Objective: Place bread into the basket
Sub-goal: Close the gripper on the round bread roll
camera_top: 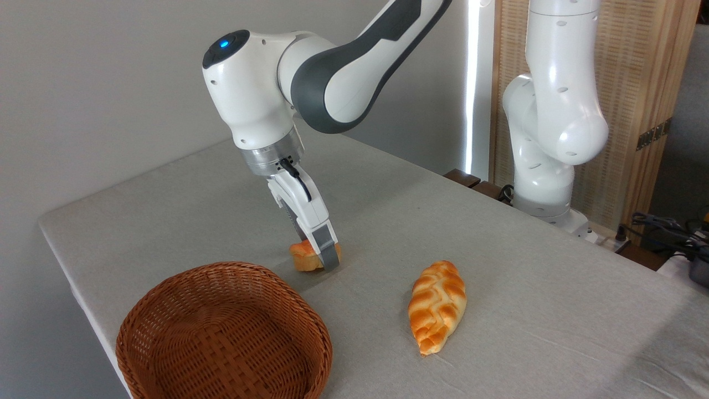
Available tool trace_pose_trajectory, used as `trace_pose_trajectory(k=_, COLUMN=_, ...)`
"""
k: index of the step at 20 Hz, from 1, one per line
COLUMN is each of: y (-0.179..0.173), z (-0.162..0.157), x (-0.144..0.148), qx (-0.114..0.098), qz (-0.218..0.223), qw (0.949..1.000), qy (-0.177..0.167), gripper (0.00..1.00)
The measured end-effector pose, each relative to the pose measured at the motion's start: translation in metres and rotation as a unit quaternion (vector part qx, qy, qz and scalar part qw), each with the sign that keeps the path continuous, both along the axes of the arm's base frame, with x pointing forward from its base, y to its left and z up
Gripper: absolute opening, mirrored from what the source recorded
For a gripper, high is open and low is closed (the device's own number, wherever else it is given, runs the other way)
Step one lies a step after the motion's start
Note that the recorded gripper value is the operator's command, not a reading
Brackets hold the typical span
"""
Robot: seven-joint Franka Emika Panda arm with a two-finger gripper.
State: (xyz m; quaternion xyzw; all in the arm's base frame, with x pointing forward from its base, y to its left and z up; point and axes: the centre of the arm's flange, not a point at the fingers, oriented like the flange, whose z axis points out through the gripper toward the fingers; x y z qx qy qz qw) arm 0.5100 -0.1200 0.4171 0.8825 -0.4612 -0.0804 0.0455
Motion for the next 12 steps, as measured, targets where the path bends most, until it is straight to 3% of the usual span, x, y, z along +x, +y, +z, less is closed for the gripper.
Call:
trace_pose_trajectory(k=2, y=-0.0012, z=-0.0003, x=-0.0002, qx=0.0, qz=-0.003, qw=1.0, qy=0.0, gripper=0.54)
trace_pose_trajectory(k=12, y=-0.0029, z=-0.0006, x=-0.0004, qx=-0.002, qz=-0.015, qw=0.9999, qy=0.0, gripper=0.54)
